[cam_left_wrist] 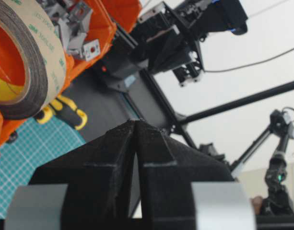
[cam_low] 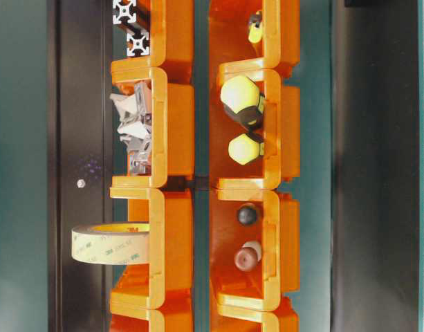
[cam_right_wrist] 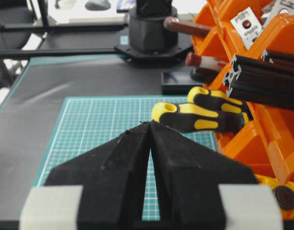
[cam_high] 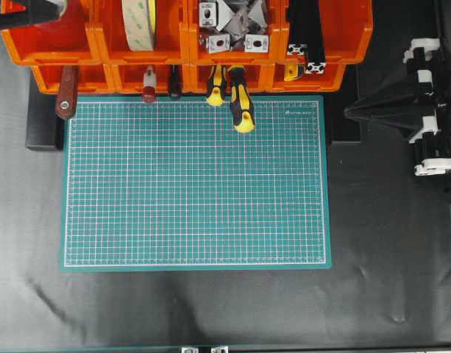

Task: Pick foam from container rack with left arm.
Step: 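Raise the left gripper and move it toward the tape roll in the rack, then grasp the 3M tape roll in the top-left bin with the left gripper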

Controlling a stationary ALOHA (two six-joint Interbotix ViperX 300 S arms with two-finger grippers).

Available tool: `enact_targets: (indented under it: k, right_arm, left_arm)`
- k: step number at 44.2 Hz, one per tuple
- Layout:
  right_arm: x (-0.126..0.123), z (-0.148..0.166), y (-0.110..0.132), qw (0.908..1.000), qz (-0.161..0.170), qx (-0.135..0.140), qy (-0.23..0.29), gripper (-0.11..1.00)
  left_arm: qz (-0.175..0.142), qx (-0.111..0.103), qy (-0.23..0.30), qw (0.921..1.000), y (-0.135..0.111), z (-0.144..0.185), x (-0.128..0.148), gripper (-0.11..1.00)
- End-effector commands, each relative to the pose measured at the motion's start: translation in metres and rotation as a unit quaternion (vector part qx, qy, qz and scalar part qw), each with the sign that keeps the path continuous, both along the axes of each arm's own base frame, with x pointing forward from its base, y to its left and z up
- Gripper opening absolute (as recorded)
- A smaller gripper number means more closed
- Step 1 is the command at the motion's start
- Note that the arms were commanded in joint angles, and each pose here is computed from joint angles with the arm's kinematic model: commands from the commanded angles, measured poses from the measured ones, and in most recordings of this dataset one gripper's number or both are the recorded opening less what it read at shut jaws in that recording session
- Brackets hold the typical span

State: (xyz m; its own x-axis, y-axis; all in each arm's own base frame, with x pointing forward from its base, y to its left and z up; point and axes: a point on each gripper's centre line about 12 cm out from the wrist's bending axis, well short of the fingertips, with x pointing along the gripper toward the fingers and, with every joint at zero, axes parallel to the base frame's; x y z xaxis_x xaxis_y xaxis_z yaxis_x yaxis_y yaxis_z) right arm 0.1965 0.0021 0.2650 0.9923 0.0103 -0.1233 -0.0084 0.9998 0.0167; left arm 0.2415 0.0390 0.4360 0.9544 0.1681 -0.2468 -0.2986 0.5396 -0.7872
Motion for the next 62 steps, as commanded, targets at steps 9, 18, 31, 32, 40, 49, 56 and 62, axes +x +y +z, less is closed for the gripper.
enact_targets:
  k: [9, 18, 31, 32, 40, 49, 56, 62]
  right_arm:
    - [0.003, 0.012, 0.002, 0.9997, 0.005, 0.003, -0.023, 0.0]
    - [0.003, 0.015, 0.005, 0.9995, 0.011, 0.005, -0.031, 0.0]
    - [0.003, 0.015, 0.005, 0.9994, 0.013, 0.004, -0.033, 0.0]
    - [0.003, 0.016, 0.005, 0.9993, 0.013, 0.005, -0.036, 0.0]
    - [0.003, 0.022, 0.005, 0.9979, 0.013, 0.0, -0.064, 0.0]
    - [0.003, 0.02, 0.005, 0.9977, 0.013, 0.0, -0.066, 0.0]
    - [0.003, 0.019, 0.005, 0.9978, 0.012, 0.001, -0.064, 0.0]
    - [0.003, 0.019, 0.006, 0.9978, 0.015, 0.002, -0.065, 0.0]
  left_arm:
    - [0.012, -0.021, 0.015, 0.9996, 0.005, 0.005, 0.013, 0.51]
    - [0.042, -0.059, 0.021, 0.9971, 0.017, 0.001, 0.024, 0.91]
    - [0.067, -0.083, 0.041, 0.9934, 0.032, -0.009, 0.045, 0.87]
    - [0.069, -0.084, 0.045, 0.9931, 0.034, -0.011, 0.048, 0.87]
    - [0.071, -0.089, 0.068, 0.9912, 0.038, -0.025, 0.065, 0.87]
    - [0.075, -0.094, 0.085, 0.9891, 0.044, -0.035, 0.083, 0.87]
    - [0.075, -0.092, 0.092, 0.9886, 0.046, -0.038, 0.092, 0.87]
    - [0.074, -0.09, 0.096, 0.9885, 0.046, -0.04, 0.092, 0.86]
